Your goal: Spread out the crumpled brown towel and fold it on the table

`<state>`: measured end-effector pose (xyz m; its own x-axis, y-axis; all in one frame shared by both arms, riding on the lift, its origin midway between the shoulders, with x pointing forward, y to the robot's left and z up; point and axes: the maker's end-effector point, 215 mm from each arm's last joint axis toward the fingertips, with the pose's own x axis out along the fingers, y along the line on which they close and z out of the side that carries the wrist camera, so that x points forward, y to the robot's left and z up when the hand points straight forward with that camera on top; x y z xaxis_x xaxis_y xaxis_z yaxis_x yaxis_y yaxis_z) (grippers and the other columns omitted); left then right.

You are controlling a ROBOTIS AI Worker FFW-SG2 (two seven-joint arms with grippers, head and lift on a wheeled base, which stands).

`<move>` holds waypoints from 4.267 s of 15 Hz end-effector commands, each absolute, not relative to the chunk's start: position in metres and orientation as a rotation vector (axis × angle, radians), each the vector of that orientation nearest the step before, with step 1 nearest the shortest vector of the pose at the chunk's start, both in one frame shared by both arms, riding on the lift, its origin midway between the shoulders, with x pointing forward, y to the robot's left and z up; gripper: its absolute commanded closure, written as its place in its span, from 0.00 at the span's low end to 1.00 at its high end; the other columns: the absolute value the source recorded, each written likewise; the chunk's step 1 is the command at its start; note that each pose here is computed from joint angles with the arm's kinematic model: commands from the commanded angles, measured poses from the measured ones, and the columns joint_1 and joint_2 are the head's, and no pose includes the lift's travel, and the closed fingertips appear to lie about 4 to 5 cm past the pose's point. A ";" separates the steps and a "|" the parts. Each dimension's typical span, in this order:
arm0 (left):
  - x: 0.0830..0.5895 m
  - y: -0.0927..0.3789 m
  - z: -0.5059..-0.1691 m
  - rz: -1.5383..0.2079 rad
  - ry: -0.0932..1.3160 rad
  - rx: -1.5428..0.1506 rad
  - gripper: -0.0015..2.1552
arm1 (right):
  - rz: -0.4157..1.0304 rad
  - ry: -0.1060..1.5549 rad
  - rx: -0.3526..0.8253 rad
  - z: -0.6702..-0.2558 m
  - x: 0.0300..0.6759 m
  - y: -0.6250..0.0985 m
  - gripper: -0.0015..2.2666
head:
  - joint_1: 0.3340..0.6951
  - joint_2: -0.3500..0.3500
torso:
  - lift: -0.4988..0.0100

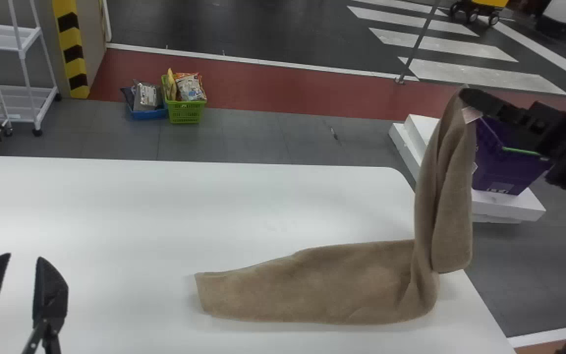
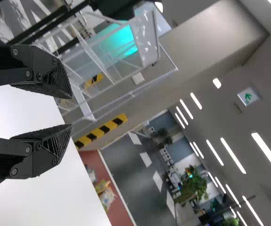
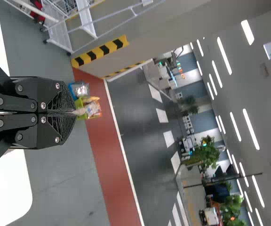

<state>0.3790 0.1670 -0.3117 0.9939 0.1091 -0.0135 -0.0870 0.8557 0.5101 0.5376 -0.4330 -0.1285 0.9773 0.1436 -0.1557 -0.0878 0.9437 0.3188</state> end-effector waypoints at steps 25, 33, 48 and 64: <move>0.367 -0.074 -0.420 -0.529 0.318 0.318 0.62 | 0.130 0.126 0.358 -0.169 0.470 -0.437 0.05 | 1.00 0.00 | 0.73; 0.402 -0.113 -0.432 -0.500 0.358 0.307 0.62 | 0.131 0.122 0.352 -0.170 0.470 -0.435 0.05 | 1.00 0.00 | 0.73; 0.448 -0.004 -0.453 -0.215 0.462 0.475 0.62 | 0.134 0.109 0.332 -0.167 0.474 -0.431 0.05 | 1.00 0.00 | 0.73; 0.393 -0.069 -0.411 -0.376 0.420 0.322 0.62 | 0.141 0.128 0.309 -0.171 0.486 -0.420 0.05 | 1.00 0.00 | 0.73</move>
